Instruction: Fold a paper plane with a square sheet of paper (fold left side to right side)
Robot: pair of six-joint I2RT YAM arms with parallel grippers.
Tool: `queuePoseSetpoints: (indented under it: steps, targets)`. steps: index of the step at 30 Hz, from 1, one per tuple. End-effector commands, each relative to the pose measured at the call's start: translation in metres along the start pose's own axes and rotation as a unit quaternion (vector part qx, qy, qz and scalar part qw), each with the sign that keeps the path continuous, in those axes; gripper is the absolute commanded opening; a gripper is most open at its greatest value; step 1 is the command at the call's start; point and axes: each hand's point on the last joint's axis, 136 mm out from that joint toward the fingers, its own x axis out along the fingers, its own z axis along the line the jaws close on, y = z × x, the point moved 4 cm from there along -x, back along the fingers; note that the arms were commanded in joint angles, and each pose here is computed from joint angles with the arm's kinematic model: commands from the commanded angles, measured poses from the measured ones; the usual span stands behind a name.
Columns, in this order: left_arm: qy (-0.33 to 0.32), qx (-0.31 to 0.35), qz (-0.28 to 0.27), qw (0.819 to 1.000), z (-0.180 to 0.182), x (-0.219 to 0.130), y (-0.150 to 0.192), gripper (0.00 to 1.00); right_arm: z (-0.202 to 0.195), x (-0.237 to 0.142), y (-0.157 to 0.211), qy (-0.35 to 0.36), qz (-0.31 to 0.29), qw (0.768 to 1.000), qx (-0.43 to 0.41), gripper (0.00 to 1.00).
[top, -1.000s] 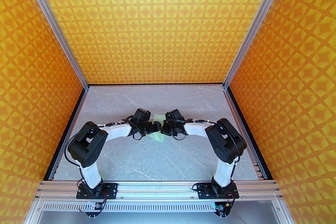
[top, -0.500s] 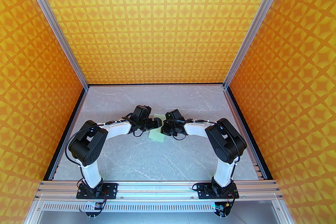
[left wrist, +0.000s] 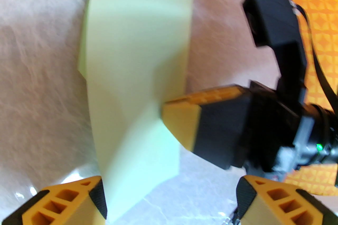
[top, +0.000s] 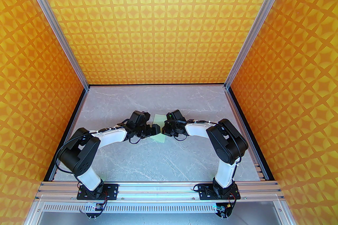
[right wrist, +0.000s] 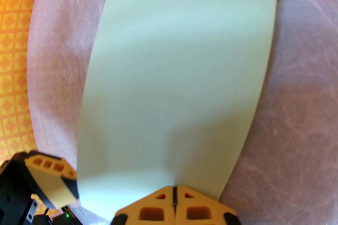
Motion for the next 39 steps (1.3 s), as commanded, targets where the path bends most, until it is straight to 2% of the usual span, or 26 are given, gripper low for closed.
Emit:
queuePoseSetpoints:
  steps: [1,7,12,15,18,26,39]
  targets:
    - [0.05,-0.002,-0.002,0.999,-0.015,-0.001,0.001,0.81,-0.027,0.012,0.026,0.057,0.046,0.997,0.027,0.0]
    - [0.077,-0.013,-0.012,0.997,-0.021,0.001,-0.003,0.79,-0.029,0.01,0.028,0.061,0.046,0.997,0.027,0.0]
    - [0.054,-0.016,0.001,0.998,-0.013,-0.002,0.004,0.77,-0.028,0.009,0.027,0.061,0.044,0.997,0.027,0.0]
    - [0.045,-0.018,0.006,0.999,-0.006,-0.002,0.01,0.67,-0.027,0.008,0.026,0.059,0.043,0.997,0.026,0.0]
    - [0.034,-0.023,0.01,0.999,0.0,-0.001,0.014,0.65,-0.027,0.008,0.026,0.059,0.042,0.997,0.025,0.0]
    - [-0.041,-0.038,0.019,0.998,0.028,0.014,0.012,0.41,-0.027,0.007,0.027,0.058,0.042,0.997,0.025,0.0]
    - [-0.154,-0.06,0.031,0.986,0.055,0.021,0.006,0.15,-0.028,0.007,0.028,0.058,0.041,0.997,0.026,0.0]
